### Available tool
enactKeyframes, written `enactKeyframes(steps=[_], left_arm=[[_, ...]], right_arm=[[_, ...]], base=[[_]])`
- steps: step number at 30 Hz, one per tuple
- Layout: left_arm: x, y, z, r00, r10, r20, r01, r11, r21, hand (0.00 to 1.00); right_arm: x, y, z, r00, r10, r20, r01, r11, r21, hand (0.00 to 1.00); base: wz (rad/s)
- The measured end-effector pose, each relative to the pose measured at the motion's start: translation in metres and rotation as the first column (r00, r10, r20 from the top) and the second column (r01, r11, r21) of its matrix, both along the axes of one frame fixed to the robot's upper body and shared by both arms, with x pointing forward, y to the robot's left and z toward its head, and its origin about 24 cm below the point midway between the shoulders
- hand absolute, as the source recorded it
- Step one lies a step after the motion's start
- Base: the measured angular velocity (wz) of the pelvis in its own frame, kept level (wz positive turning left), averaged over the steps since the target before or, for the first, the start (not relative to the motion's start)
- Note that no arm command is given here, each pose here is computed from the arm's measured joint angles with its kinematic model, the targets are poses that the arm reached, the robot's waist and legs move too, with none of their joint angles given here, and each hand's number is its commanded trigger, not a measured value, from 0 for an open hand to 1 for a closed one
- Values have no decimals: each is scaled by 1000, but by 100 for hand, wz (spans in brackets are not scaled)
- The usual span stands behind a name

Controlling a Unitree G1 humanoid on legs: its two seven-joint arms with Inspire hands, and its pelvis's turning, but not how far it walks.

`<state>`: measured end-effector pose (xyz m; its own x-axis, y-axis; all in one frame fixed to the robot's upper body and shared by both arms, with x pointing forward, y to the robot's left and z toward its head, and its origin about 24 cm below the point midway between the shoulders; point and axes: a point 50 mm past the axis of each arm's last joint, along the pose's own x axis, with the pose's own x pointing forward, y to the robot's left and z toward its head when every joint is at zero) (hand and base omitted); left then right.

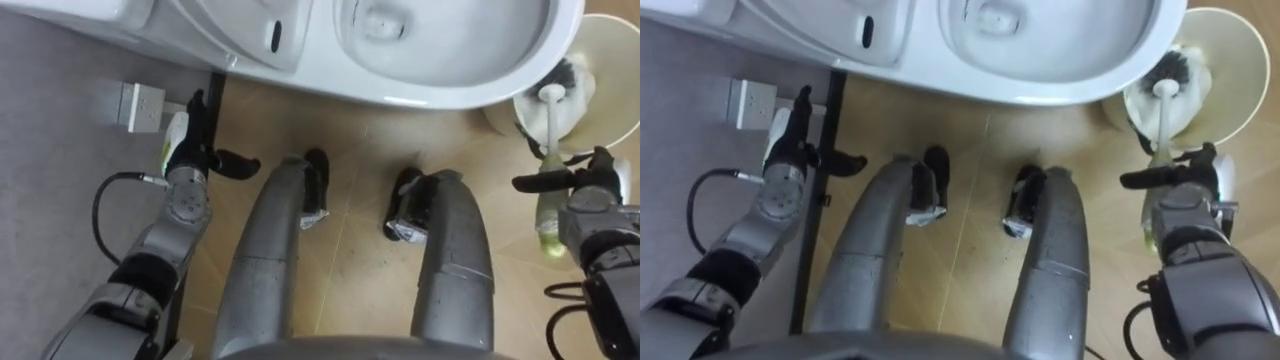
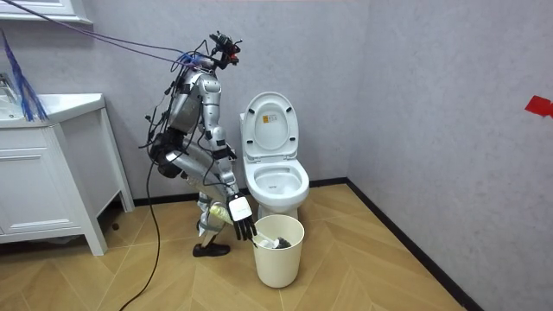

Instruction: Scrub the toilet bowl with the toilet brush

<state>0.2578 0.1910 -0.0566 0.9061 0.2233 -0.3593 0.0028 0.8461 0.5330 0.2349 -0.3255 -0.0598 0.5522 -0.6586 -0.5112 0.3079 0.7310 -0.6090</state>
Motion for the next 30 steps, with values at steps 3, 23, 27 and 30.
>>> enactKeyframes(steps=[3, 23, 27, 30], left_arm=[[-1, 1, 0, 1000, 9, 10, -10, 1000, 4, 0], [-2, -5, 8, 999, -16, 49, 16, 1000, -2, 0], [-9, -5, 5, 999, -14, 36, 14, 1000, -8, 0], [-14, -4, 3, 1000, -10, 22, 10, 1000, -7, 0]], right_arm=[[-2, 0, -2, 1000, -14, 1, 14, 1000, 17, 0], [-40, -13, -20, 989, -100, -109, 108, 992, 70, 0], [-48, -14, -24, 984, -111, -143, 121, 990, 70, 0], [-55, -15, -28, 978, -115, -172, 130, 989, 74, 100]], base=[[0], [3], [0], [0]])
